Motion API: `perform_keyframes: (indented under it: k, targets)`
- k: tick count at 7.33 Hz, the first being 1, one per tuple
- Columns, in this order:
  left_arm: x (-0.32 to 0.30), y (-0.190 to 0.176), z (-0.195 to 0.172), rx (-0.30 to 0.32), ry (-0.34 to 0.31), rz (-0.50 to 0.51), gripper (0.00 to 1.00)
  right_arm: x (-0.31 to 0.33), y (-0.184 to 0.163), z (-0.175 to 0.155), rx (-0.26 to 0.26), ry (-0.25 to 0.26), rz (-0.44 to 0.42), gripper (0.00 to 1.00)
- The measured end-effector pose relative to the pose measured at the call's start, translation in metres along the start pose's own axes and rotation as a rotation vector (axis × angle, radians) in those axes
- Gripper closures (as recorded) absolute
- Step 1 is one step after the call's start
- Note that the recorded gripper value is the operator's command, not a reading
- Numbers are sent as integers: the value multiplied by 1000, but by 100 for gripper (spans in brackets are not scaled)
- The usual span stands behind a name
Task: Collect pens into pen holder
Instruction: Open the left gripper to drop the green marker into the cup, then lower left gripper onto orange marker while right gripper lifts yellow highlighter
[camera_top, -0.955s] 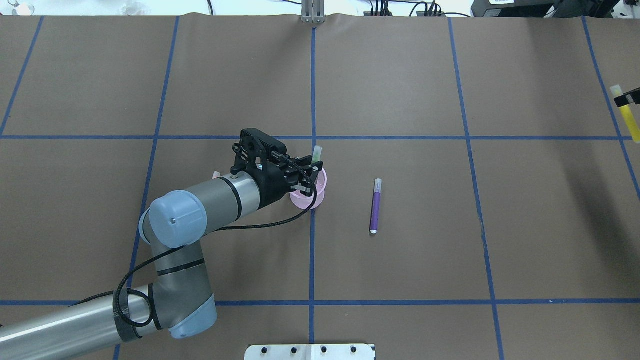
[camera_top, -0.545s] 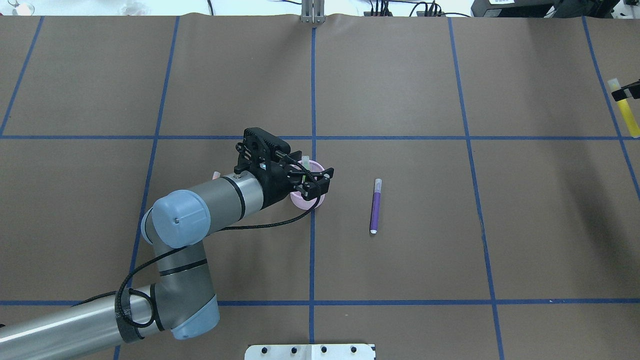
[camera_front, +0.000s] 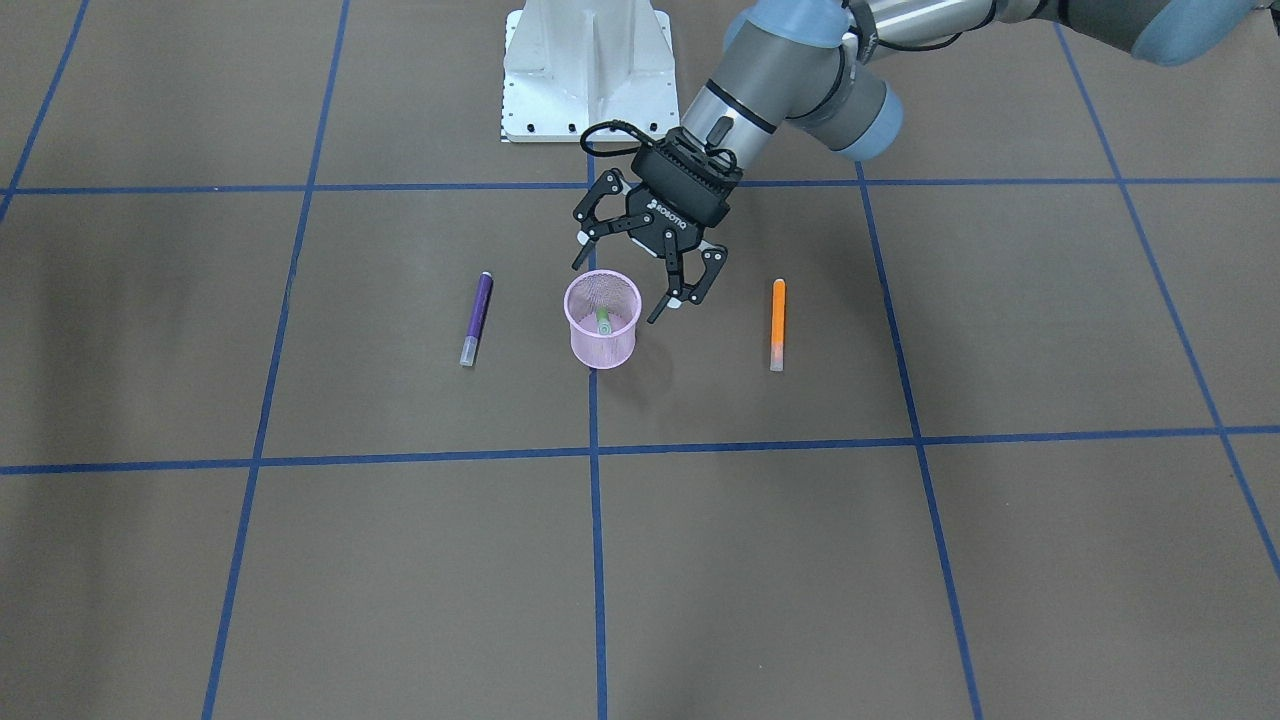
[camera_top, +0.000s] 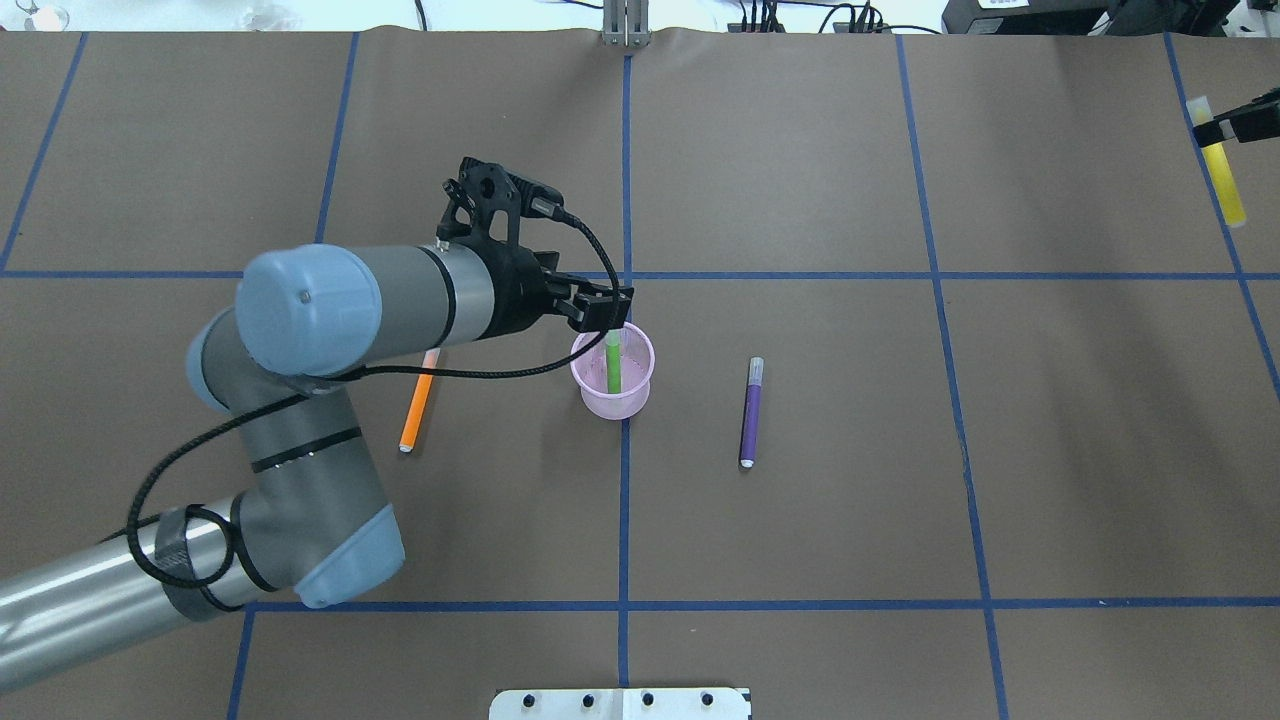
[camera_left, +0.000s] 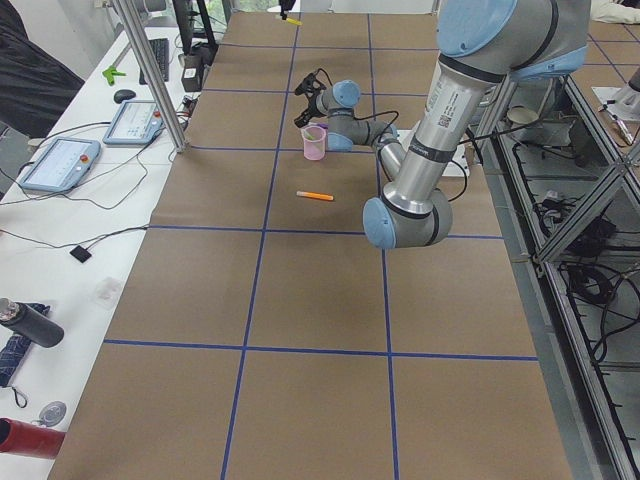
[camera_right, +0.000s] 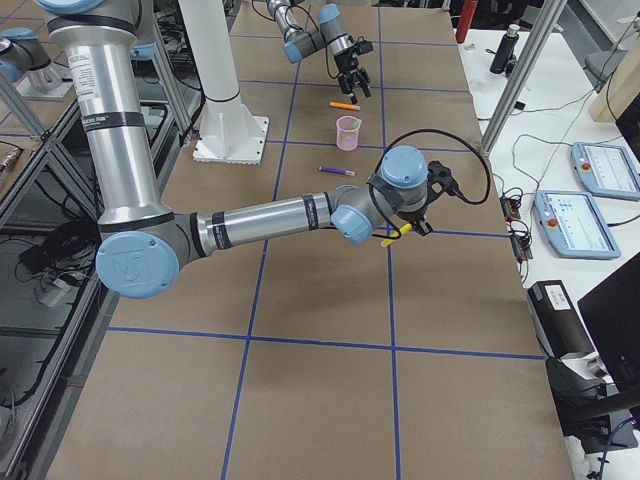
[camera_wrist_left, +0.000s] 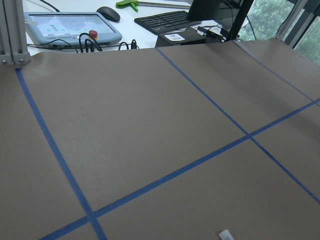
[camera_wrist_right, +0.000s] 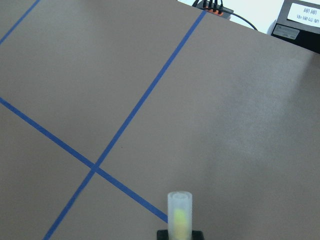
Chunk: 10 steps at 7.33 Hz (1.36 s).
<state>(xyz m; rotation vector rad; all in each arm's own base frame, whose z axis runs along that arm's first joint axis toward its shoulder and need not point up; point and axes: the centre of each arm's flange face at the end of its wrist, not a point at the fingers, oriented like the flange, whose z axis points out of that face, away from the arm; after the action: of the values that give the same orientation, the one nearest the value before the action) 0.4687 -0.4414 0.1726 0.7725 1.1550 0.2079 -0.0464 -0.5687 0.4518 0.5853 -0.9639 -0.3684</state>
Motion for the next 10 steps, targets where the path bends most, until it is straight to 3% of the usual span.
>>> perform_keyframes:
  k: [3,6,8,10]
  targets:
    - [-61,-26,-34,-258,-127,-115,1,-71,-25,26,133,33,29,100]
    - [-94,-8,-21,-371,-239,-271,2,-158,-25,88,309,14,94,100]
    - [-120,16,7,-446,-302,-325,3,-203,-23,109,379,23,79,100]
    - [-140,39,33,-542,-316,-362,10,-240,-20,125,423,32,59,100]
